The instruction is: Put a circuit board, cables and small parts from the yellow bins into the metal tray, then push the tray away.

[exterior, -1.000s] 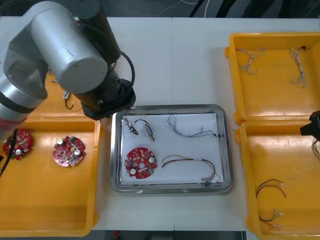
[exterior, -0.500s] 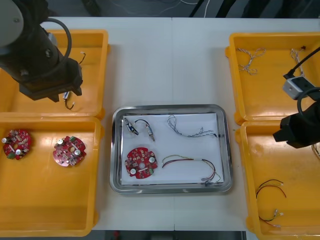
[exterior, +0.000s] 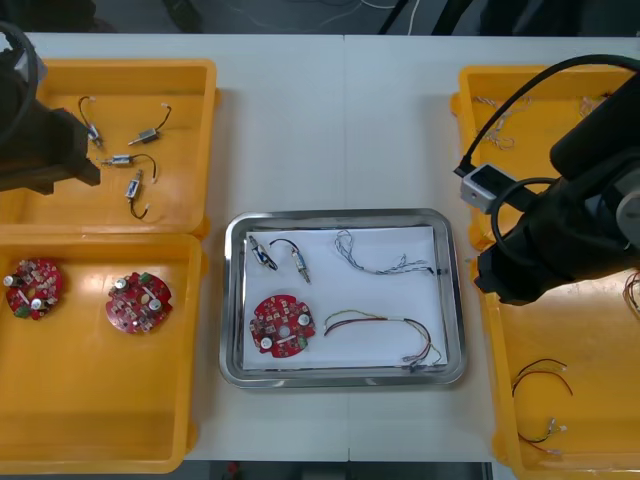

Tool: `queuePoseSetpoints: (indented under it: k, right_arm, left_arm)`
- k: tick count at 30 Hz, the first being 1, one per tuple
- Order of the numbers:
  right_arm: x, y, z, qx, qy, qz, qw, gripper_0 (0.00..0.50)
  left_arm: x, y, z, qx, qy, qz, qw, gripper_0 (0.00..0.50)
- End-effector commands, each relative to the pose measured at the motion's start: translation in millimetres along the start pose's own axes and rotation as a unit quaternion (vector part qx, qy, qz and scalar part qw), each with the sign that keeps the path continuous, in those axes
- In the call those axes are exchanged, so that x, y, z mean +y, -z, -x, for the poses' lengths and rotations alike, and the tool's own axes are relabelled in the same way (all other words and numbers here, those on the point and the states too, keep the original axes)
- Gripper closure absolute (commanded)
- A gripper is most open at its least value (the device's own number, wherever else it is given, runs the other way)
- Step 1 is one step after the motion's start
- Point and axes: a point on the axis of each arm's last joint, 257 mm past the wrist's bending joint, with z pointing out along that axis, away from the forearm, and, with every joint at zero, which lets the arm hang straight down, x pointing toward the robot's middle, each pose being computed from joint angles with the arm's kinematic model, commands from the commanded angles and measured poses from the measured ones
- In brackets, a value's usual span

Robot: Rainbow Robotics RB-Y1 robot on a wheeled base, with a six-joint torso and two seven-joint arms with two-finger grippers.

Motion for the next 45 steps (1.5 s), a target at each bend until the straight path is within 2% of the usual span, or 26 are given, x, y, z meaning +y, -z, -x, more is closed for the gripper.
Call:
queuePoseSetpoints:
  k: [1,7,11,16,21,26,32,36,42,45]
  right_arm:
    - [21.8,4.7,23.0,-0.022,0.028,-0.006,0.999,0.0]
    - [47.7,1.3,33.2,-0.02,0.077,0.002,0.997,0.0]
    - [74.9,-3.2,38.6,-0.019,0.114,0.016,0.993,0.0]
    - [103.8,-9.9,44.0,-0.018,0.151,0.022,0.988,0.0]
    - [129.5,-19.4,44.4,-0.014,0.193,0.017,0.981,0.0]
    - [152.9,-30.2,41.8,-0.012,0.225,0.016,0.974,0.0]
    - [185.7,-46.8,42.5,-0.021,0.26,0.033,0.965,0.0]
    - [202.4,-58.5,43.1,-0.031,0.286,0.035,0.957,0.0]
    - [221.8,-78.1,30.9,-0.024,0.314,0.051,0.948,0.0]
    - [227.7,-83.8,27.9,-0.026,0.328,0.051,0.943,0.0]
  left_arm:
    - [34.4,10.1,-12.4,-0.012,0.004,0.02,0.9997,0.0]
    - [57.2,2.5,-41.9,0.0,-0.002,0.029,0.9996,0.0]
    - [68.6,-2.4,-61.9,0.01,-0.009,0.037,0.9992,0.0]
    - [75.7,-8.5,-80.8,0.018,-0.033,0.037,0.9986,0.0]
    - [83.5,-10.1,-92.7,0.013,-0.03,0.035,0.9989,0.0]
    - [88.7,-10.5,-95.8,0.007,-0.023,0.034,0.9991,0.0]
    - [90.4,-12.8,-91.7,-0.004,-0.018,0.035,0.9992,0.0]
    - [91.9,-13.7,-92.5,-0.003,-0.021,0.037,0.9991,0.0]
    - [91.9,-13.7,-92.5,-0.003,-0.021,0.037,0.9991,0.0]
    - [91.9,-13.7,-92.5,-0.003,-0.021,0.037,0.9991,0.0]
